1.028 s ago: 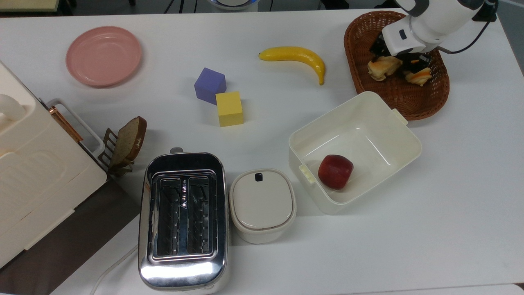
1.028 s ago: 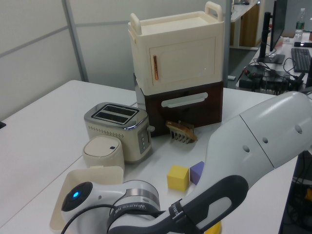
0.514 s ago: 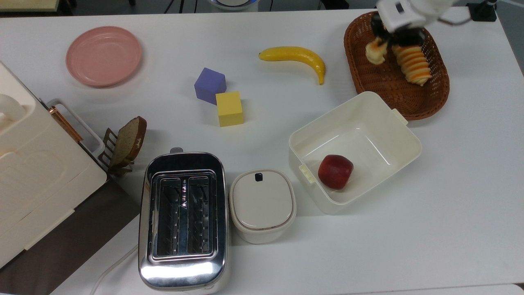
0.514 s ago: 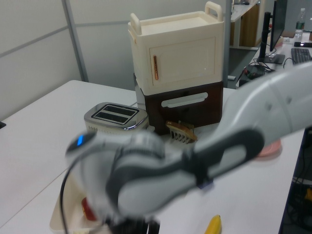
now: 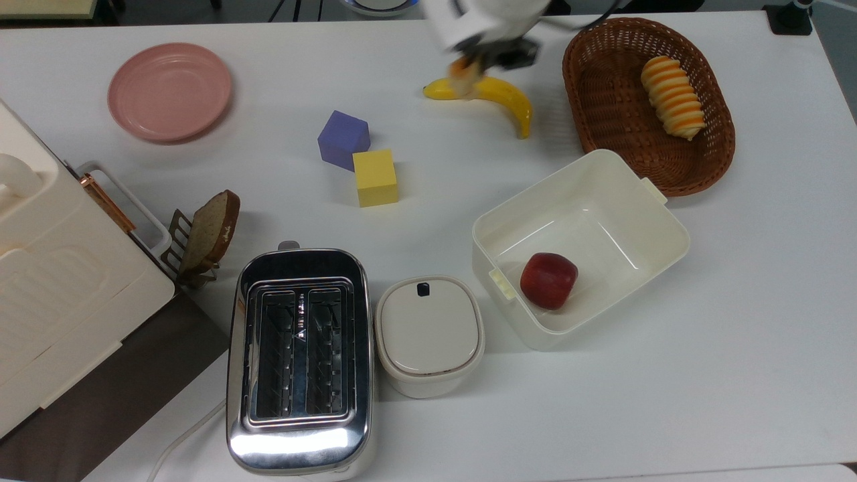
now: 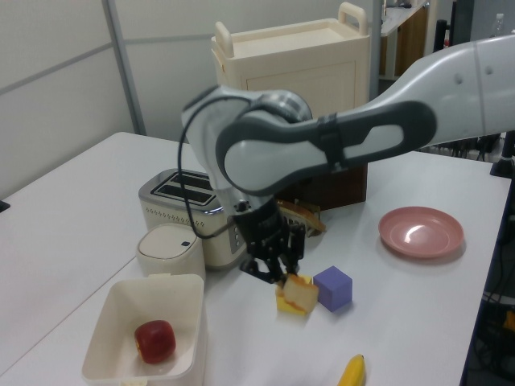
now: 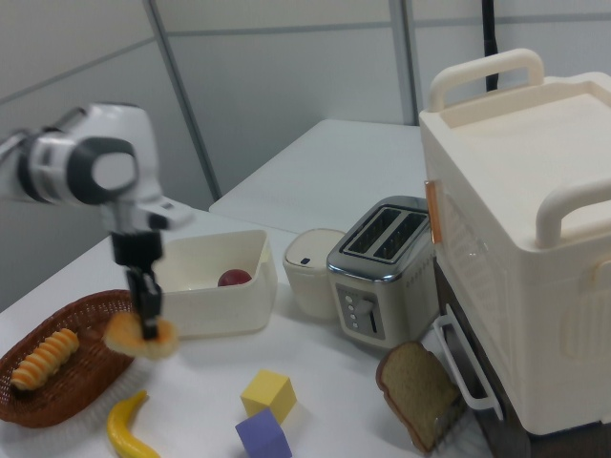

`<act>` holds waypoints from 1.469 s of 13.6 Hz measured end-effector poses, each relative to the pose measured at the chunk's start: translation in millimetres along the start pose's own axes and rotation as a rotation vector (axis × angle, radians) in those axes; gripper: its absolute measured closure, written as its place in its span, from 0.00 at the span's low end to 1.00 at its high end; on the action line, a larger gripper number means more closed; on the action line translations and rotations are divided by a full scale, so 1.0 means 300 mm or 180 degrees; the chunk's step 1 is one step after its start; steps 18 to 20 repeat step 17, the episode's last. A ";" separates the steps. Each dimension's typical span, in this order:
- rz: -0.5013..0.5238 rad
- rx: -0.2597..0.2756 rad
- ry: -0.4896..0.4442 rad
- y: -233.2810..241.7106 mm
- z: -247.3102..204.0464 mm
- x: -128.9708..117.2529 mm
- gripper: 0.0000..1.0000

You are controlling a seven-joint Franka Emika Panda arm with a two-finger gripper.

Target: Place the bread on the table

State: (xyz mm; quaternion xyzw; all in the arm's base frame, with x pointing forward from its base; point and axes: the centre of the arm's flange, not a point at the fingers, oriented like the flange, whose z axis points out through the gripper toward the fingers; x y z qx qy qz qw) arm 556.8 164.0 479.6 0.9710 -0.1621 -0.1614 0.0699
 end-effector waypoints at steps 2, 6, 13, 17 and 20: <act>0.0091 -0.0121 -0.0035 0.038 0.068 0.072 0.70; 0.0080 -0.0012 -0.0026 0.245 0.076 0.230 0.14; -0.0595 0.0278 0.0323 0.520 -0.099 0.276 0.00; -0.0598 0.0327 0.0545 0.511 -0.125 0.294 0.00; -0.0598 0.0327 0.0545 0.511 -0.125 0.294 0.00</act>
